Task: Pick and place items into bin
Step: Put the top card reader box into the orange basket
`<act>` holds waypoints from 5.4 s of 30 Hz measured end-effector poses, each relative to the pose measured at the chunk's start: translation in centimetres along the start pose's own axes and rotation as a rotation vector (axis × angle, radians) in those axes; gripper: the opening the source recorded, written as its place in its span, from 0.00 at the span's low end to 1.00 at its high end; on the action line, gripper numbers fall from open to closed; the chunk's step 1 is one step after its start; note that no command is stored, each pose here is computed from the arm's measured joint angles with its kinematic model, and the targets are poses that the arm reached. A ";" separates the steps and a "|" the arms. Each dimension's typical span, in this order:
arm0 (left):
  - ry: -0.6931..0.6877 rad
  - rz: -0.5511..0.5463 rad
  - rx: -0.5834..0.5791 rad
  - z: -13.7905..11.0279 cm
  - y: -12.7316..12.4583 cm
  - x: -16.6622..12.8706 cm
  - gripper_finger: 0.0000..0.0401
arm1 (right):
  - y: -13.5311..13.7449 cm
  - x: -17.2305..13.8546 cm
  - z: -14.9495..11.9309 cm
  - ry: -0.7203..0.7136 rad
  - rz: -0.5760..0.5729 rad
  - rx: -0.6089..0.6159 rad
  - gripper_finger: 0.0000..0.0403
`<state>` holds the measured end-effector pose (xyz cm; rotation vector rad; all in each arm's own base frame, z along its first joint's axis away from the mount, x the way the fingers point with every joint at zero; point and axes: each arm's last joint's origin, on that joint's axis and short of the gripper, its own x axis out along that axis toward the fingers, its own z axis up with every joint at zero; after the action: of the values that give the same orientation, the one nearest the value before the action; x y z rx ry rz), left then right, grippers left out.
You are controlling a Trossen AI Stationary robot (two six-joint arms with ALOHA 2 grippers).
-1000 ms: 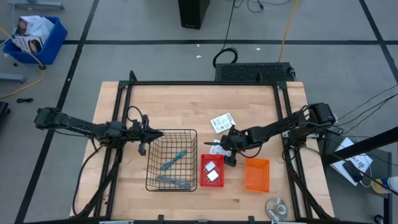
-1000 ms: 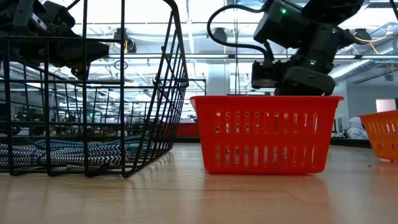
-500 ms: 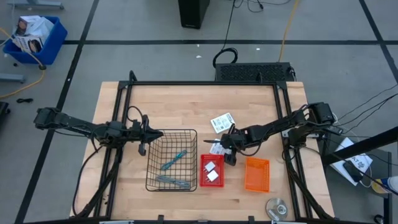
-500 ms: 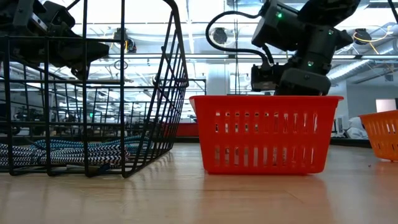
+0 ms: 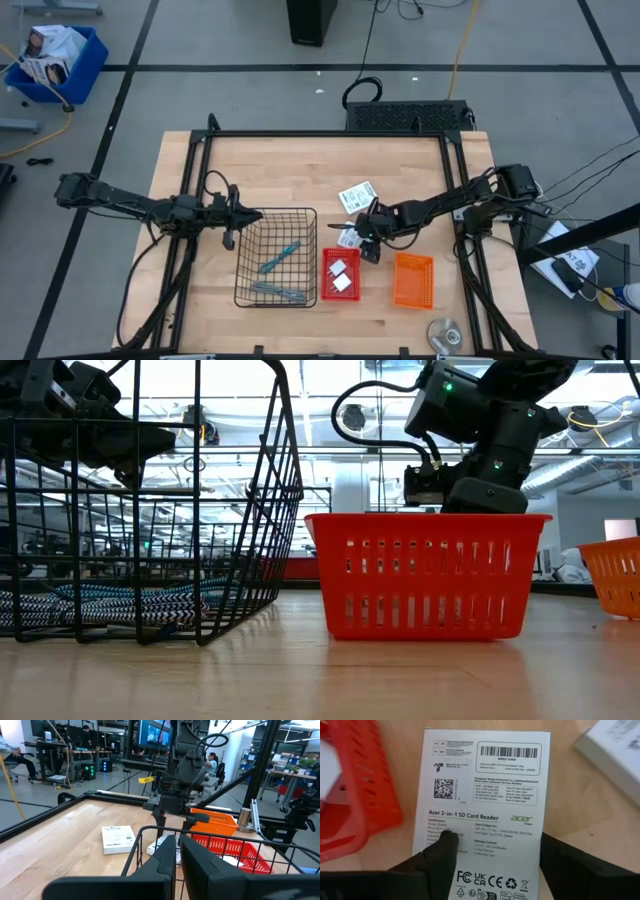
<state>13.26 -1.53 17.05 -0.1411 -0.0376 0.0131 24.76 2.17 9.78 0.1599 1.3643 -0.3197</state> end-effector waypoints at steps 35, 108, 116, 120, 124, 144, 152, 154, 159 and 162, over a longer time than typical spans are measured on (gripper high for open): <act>0.000 0.000 0.000 0.0 0.0 0.0 0.08 | -0.5 -2.5 -2.0 -0.033 -0.398 -0.208 0.54; 0.000 0.000 0.000 0.0 0.0 0.0 0.08 | 5.5 -4.2 -4.1 -0.373 -0.665 -0.663 0.43; 0.000 0.000 0.000 0.0 0.0 0.0 0.08 | 6.5 -4.5 -4.7 -0.410 -0.669 -0.736 0.43; 0.000 0.000 0.000 0.0 0.0 0.0 0.08 | 7.1 -4.7 -4.9 -0.442 -0.704 -0.807 0.43; 0.000 0.000 0.000 0.0 0.0 0.0 0.08 | 7.6 -4.9 -4.9 -0.462 -0.713 -0.863 0.43; 0.000 0.000 0.000 0.0 0.0 0.0 0.08 | 8.2 -5.0 -5.3 -0.455 -0.669 -0.937 0.19; 0.000 0.000 0.000 0.0 0.0 0.0 0.08 | 8.3 -5.1 -5.4 -0.461 -0.677 -0.939 0.13; 0.000 0.000 0.000 0.0 0.0 0.0 0.08 | 8.4 -5.1 -5.6 -0.466 -0.676 -0.949 0.12; 0.000 0.000 0.000 0.0 0.0 0.0 0.08 | 9.0 -5.3 -6.1 -0.504 -0.647 -0.923 0.12; 0.000 0.000 0.000 0.0 0.0 0.0 0.08 | 9.2 -5.3 -6.2 -0.512 -0.644 -0.935 0.14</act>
<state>13.26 -1.53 17.05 -0.1410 -0.0376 0.0130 20.97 13.37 13.06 -1.0852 0.9010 -0.2007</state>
